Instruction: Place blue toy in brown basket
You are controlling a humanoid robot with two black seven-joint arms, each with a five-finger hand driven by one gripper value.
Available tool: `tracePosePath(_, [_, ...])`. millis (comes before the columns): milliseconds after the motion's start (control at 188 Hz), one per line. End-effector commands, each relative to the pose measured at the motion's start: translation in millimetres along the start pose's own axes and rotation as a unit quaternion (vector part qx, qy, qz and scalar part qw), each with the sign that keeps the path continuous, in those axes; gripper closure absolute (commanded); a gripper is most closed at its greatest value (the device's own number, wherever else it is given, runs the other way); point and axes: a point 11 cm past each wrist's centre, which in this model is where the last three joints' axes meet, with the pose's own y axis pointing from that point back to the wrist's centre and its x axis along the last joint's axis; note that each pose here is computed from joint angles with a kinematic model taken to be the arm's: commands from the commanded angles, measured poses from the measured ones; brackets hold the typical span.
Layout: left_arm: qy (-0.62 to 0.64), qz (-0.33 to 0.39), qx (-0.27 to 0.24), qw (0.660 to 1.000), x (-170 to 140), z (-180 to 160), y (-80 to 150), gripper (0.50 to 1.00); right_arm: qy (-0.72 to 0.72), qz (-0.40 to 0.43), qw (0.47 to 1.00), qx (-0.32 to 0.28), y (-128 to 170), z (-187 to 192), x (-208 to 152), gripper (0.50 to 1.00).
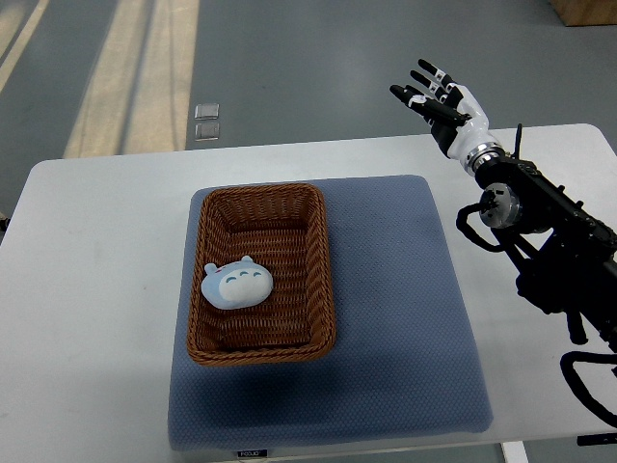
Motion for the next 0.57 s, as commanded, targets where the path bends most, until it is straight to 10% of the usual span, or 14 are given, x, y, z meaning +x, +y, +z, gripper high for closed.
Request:
tracePosePath(0, [0.0, 0.0, 0.0, 1.0, 0.3, -0.1, 0.0, 0.5, -0.047, 0.037, 0.998, -0.003, 0.7, 6.3, 16.9, 0.605])
tracePosePath(569, [0.0, 0.0, 0.0, 1.0, 0.3, -0.1, 0.0, 0.5, -0.066, 0.049, 0.997, 0.007, 9.7, 30.2, 18.2, 0.589])
